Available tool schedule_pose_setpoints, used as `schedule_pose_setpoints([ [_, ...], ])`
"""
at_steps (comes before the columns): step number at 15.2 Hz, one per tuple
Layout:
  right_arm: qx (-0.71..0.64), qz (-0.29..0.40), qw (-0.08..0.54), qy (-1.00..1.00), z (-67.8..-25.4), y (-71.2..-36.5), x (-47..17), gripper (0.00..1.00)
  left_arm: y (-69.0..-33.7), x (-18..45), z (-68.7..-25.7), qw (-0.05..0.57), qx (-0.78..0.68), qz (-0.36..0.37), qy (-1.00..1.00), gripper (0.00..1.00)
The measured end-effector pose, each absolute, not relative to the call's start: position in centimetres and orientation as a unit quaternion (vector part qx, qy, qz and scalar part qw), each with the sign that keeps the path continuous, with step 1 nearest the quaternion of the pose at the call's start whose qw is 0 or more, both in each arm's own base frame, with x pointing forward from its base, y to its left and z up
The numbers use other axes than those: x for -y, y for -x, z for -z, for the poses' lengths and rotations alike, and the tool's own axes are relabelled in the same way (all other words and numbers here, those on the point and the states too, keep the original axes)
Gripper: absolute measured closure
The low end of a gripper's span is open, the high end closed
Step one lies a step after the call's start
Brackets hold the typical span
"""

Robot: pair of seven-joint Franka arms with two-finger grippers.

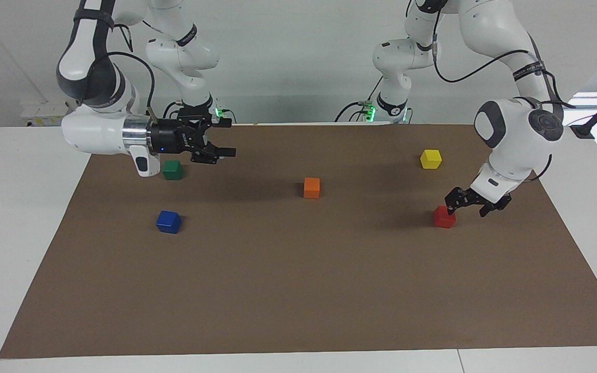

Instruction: Transfer red block to right arm and stack on blue block

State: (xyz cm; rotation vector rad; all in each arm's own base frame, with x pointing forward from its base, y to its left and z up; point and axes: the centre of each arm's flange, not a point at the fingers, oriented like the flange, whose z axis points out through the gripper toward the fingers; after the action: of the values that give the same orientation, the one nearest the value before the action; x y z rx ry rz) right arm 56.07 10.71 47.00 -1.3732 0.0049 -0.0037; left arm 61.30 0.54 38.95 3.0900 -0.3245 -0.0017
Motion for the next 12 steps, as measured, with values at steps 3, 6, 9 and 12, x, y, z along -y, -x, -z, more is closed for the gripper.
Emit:
schedule_pose_setpoints([
  [3, -0.002, -0.019, 0.839, 0.543, -44.0, -56.5, -14.1, 0.00, -60.5, -0.1, -36.2, 0.019, 0.114, 0.007, -0.993, 0.00],
  [6, -0.006, -0.045, 0.886, 0.461, -41.4, -56.4, -18.5, 0.00, -60.3, 0.3, -33.8, 0.022, 0.118, 0.019, -0.993, 0.00],
  [9, -0.010, -0.074, 0.912, 0.403, -39.0, -55.7, -21.8, 0.00, -60.2, 0.3, -33.2, 0.023, 0.118, 0.024, -0.992, 0.00],
  [12, -0.011, -0.101, 0.914, 0.392, -37.7, -54.6, -25.3, 0.00, -60.0, 0.3, -32.7, 0.023, 0.118, 0.024, -0.992, 0.00],
])
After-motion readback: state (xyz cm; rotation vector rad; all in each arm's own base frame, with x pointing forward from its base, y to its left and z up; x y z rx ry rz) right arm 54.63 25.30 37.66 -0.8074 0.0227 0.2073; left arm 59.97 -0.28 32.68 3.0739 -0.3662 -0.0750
